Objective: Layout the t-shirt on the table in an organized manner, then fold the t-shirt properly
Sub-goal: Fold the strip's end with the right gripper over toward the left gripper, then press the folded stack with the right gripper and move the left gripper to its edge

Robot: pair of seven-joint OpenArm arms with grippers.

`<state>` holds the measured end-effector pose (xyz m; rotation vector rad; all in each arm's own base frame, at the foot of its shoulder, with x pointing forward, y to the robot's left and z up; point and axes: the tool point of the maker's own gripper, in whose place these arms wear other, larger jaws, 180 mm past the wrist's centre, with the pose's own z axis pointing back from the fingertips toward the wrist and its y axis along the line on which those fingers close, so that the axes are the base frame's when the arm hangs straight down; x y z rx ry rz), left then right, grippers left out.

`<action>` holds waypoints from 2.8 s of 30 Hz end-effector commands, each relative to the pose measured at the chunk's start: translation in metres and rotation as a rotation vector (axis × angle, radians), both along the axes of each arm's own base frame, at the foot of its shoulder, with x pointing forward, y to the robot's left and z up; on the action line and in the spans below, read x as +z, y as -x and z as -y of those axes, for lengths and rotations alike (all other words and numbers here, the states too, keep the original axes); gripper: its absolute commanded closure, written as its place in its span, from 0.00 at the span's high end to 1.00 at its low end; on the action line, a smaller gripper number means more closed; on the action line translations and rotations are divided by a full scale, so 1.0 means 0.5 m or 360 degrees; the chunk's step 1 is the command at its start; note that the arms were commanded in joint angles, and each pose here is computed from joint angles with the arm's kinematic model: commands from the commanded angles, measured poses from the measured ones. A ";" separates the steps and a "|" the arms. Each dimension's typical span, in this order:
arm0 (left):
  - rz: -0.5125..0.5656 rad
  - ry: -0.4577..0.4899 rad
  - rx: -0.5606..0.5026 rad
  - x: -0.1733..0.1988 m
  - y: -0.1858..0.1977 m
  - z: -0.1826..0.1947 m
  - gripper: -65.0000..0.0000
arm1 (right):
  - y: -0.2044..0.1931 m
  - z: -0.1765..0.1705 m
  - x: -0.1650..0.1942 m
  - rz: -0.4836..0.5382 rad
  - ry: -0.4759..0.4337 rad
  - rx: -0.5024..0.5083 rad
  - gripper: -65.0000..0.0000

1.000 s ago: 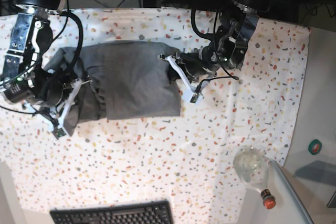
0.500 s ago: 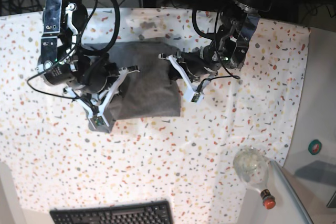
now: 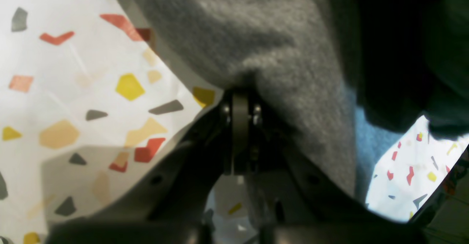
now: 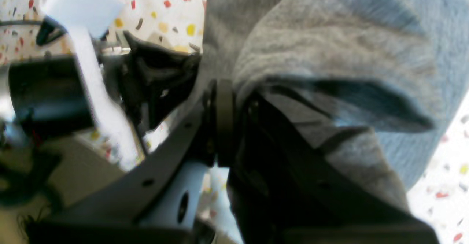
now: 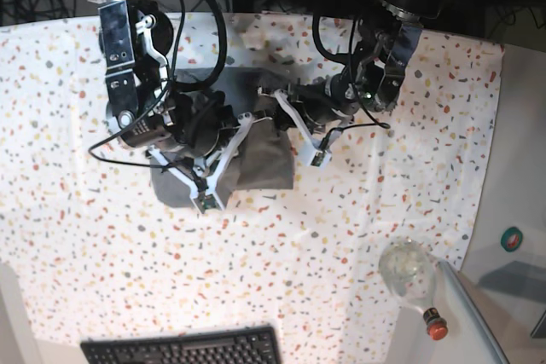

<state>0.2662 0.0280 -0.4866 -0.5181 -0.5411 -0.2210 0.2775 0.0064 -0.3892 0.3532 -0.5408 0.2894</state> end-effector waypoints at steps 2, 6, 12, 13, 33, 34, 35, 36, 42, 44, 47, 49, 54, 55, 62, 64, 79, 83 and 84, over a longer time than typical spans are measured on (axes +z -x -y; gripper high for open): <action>0.0068 0.0036 0.0006 0.024 -0.024 0.007 0.00 | -0.024 -0.007 0.021 0.0077 -0.0036 -0.0010 0.00; 0.0068 0.0036 0.0006 0.024 -0.024 0.007 0.00 | -0.046 -0.006 0.010 0.0070 -0.0044 -0.0074 0.00; 0.0071 0.0019 0.0006 0.023 -0.025 -0.003 0.00 | -0.046 -0.006 -0.012 0.0027 -0.0046 -0.0109 0.00; 0.0071 0.0017 0.0006 0.022 -0.025 -0.005 0.00 | -0.046 -0.006 -0.012 0.0025 -0.0045 -0.0108 0.00; 0.0085 0.0014 0.0018 0.027 -0.035 -0.010 0.00 | -0.015 -0.001 -0.029 -0.0097 0.0004 -0.0072 0.00; 0.0085 0.0014 0.0018 0.027 -0.035 -0.010 0.00 | -0.013 -0.001 -0.030 -0.0108 0.0008 -0.0069 0.00; 0.0086 0.0014 0.0020 0.027 -0.035 -0.011 0.00 | -0.013 0.000 -0.027 -0.0105 0.0008 -0.0068 0.00; 0.0088 0.0014 0.0020 0.028 -0.037 -0.011 0.00 | -0.013 0.000 -0.026 -0.0103 0.0007 -0.0068 0.00; 0.0088 0.0014 0.0020 0.028 -0.037 -0.011 0.00 | -0.013 -0.001 -0.023 -0.0102 0.0006 -0.0067 0.00; 0.0088 0.0014 0.0020 0.028 -0.037 -0.011 0.00 | -0.012 -0.001 -0.025 -0.0107 0.0007 -0.0066 0.00; 0.0088 0.0009 0.0022 0.028 -0.037 -0.015 0.00 | -0.009 -0.001 -0.030 -0.0121 0.0010 -0.0064 0.00; 0.0090 -0.0011 0.0027 0.027 -0.039 -0.032 0.00 | -0.010 -0.001 -0.030 -0.0119 0.0009 -0.0066 0.00; 0.0151 -0.0101 -0.0001 0.045 -0.026 -0.091 0.00 | -0.004 -0.001 -0.034 -0.0133 0.0011 -0.0064 0.00; 0.0167 -0.0123 0.0020 0.051 -0.023 -0.113 0.00 | -0.003 -0.001 -0.035 -0.0135 0.0012 -0.0064 0.00; 0.0172 -0.0256 0.0376 0.067 0.015 -0.308 0.00 | 0.003 -0.003 -0.052 -0.0171 0.0011 -0.0066 0.30; 0.0175 -0.0307 0.0449 0.073 0.028 -0.358 0.00 | -0.003 -0.003 -0.049 -0.0146 0.0003 -0.0073 0.44; 0.0157 -0.0429 0.0670 0.125 0.056 -0.539 0.00 | 0.058 -0.187 -0.045 -0.0052 -0.0003 0.0419 0.52; 0.0162 -0.0438 0.0687 0.128 0.056 -0.549 0.00 | 0.061 -0.243 0.018 0.0115 -0.0028 0.0585 0.52; 0.0163 -0.0440 0.0686 0.129 0.056 -0.550 0.00 | 0.054 -0.245 0.043 0.0170 -0.0051 0.0579 0.52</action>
